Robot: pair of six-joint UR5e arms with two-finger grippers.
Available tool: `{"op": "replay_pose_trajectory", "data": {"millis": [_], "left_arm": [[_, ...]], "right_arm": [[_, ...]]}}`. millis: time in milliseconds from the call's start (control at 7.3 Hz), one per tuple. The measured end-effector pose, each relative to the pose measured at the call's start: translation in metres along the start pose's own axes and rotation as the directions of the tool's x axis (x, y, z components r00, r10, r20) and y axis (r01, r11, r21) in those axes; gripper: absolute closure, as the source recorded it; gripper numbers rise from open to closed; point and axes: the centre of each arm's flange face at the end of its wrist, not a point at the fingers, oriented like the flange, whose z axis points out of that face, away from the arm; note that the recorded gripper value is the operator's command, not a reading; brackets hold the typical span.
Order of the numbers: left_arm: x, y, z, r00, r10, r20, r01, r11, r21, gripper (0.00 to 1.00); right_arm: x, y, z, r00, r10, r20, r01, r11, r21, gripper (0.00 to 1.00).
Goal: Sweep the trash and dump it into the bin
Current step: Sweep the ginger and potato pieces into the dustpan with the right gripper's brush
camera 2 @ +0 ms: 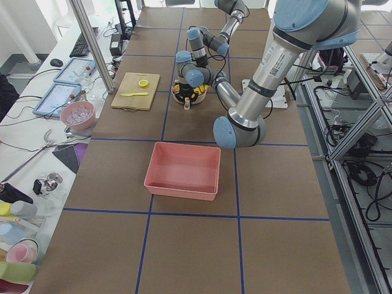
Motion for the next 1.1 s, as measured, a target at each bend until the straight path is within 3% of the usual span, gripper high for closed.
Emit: {"op": "replay_pose_trajectory", "data": {"millis": [411, 685, 1095], "left_arm": [[0.0, -0.002, -0.003, 1.0, 0.005, 0.011, -0.006, 1.0, 0.023, 1.0], [0.0, -0.004, -0.005, 1.0, 0.004, 0.027, -0.006, 0.998, 0.055, 1.0], [-0.001, -0.005, -0.011, 0.999, -0.008, 0.052, 0.003, 0.995, 0.103, 1.0]], "right_arm": [[0.001, 0.0, -0.022, 1.0, 0.008, 0.007, -0.008, 1.0, 0.008, 1.0], [0.002, 0.008, -0.074, 0.999, 0.05, -0.002, -0.049, 0.998, 0.028, 1.0], [0.061, 0.008, -0.154, 0.99, 0.142, -0.008, -0.141, 0.986, 0.085, 1.0]]}}
